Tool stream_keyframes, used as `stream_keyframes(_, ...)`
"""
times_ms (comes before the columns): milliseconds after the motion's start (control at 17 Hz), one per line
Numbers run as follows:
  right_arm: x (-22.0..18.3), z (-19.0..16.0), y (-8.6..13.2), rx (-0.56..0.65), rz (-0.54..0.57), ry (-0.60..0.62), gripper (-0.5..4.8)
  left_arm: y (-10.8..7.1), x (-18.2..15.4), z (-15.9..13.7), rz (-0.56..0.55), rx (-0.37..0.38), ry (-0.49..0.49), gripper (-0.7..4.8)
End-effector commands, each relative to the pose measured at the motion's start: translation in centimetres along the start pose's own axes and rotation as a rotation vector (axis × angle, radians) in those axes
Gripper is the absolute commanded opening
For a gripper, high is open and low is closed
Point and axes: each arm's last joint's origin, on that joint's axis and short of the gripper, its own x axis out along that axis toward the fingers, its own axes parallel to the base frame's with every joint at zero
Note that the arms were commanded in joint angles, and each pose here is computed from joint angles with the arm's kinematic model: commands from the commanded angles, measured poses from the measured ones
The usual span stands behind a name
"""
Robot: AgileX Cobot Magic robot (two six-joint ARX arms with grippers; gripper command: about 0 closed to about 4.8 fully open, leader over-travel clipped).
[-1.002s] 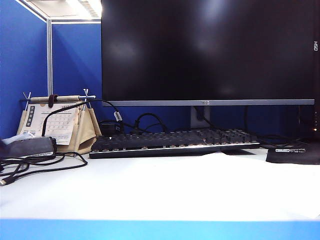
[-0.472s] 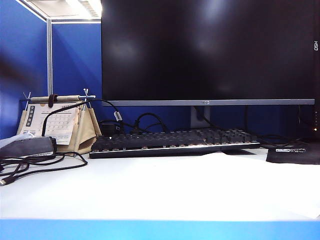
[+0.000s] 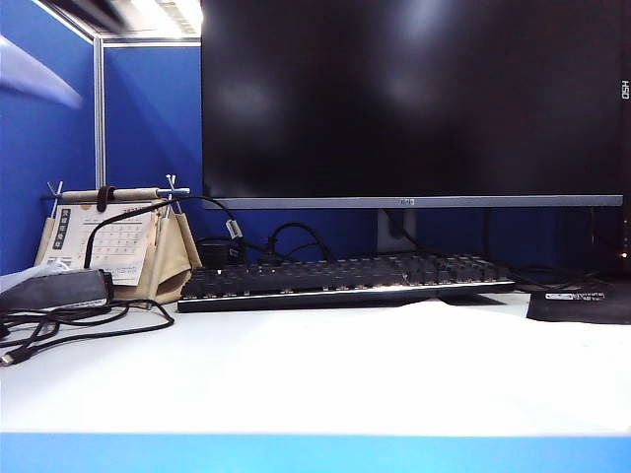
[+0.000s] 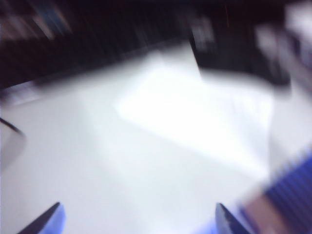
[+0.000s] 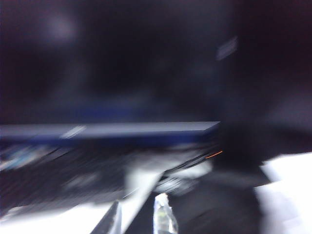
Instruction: Put a wrinkled paper upside down.
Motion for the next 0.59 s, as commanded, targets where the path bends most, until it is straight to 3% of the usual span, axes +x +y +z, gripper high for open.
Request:
stream_keyframes(59, 2.6, 2.1, -0.3, -0.073, 0.034, 0.128, 1.01, -0.2, 2.3, 1.8, -0.075, 0.008, 0.145, 4.04)
stream_keyframes(118, 3.9, 2.1, -0.8, -0.046, 0.079, 0.232, 1.19, -0.1, 3.0, 2.2, -0.075, 0.011, 0.144, 4.04)
stream_keyframes(177, 5.4, 1.6, -1.8, 0.053, 0.154, 0.357, 1.89, -0.2, 3.1, 2.3, -0.084, 0.017, 0.139, 4.04)
stream_keyframes(236, 6.7, 0.5, -2.9, 0.196, 0.184, 0.443, 2.98, -0.2, 3.1, 2.3, -0.109, 0.019, 0.135, 4.04)
stream_keyframes(295, 7.5, -0.2, -3.6, 0.266, 0.147, 0.489, 3.07, -0.3, 3.0, 2.3, -0.124, 0.019, 0.135, 4.04)
stream_keyframes(413, 10.0, -2.0, -5.0, 0.309, 0.156, 0.612, 2.57, -0.6, 2.8, 2.6, -0.158, 0.023, 0.118, 4.04)
stream_keyframes(589, 12.3, -4.1, -8.2, 0.521, 0.160, 0.788, 2.79, -0.6, 2.8, 2.6, -0.159, 0.026, 0.116, 4.04)
